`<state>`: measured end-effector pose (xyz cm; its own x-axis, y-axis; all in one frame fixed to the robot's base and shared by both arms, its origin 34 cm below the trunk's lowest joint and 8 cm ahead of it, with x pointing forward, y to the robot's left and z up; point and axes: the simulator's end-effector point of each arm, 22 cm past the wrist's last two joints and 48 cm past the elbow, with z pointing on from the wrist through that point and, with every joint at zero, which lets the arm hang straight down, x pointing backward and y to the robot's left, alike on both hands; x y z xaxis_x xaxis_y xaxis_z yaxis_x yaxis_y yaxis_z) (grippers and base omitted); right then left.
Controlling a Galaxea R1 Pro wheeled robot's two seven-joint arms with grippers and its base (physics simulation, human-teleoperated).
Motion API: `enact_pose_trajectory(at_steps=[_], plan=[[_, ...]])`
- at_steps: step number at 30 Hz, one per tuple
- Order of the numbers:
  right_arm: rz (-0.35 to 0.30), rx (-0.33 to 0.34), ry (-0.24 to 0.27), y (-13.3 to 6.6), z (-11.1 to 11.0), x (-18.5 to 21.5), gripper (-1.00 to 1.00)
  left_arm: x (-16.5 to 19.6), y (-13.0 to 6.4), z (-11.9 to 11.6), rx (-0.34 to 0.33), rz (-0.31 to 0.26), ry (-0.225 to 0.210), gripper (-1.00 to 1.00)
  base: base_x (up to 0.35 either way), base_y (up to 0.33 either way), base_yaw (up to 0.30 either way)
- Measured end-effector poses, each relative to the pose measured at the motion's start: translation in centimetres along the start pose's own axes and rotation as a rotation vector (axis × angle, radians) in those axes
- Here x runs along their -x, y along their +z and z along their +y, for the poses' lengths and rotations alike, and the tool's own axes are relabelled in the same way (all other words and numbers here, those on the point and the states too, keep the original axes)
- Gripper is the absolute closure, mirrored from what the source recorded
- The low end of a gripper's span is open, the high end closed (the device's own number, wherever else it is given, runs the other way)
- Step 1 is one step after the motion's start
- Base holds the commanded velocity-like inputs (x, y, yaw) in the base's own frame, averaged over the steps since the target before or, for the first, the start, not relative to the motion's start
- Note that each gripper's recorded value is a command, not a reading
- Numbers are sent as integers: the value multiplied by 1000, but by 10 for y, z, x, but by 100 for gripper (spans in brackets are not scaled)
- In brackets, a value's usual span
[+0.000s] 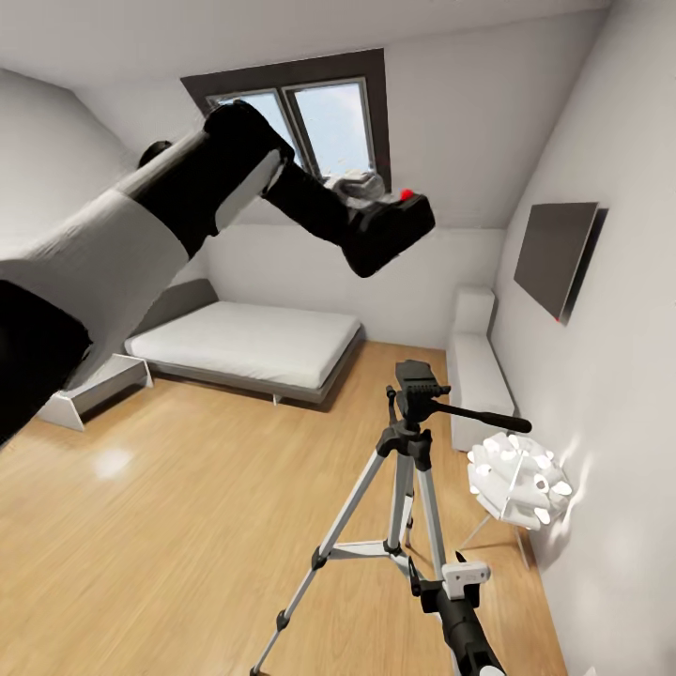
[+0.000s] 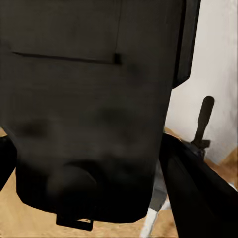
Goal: Attach the digital camera to the camera tripod in the bedroom.
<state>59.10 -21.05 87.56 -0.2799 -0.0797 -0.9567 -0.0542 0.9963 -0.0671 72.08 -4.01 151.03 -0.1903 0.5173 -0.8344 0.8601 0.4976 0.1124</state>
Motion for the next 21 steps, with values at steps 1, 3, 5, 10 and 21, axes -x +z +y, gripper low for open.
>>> enact_pose_trajectory(at_steps=[1, 3, 5, 10, 21], plan=[[0, 0, 0, 0, 0, 0, -100, -6, 4, -4, -8, 25, 24, 100, 0, 0, 0], [0, 0, 0, 0, 0, 0, -100, -21, 14, -15, -35, 84, 71, 100, 0, 0, 0], [0, 0, 0, 0, 0, 0, -100, -33, 21, -23, -51, 129, 115, 100, 0, 0, 0], [0, 0, 0, 0, 0, 0, -100, -51, 29, -79, -209, 208, 246, 100, 0, 0, 0], [-2, 0, 0, 0, 0, 0, -100, -55, 39, -128, -276, 260, 384, 100, 0, 0, 0]])
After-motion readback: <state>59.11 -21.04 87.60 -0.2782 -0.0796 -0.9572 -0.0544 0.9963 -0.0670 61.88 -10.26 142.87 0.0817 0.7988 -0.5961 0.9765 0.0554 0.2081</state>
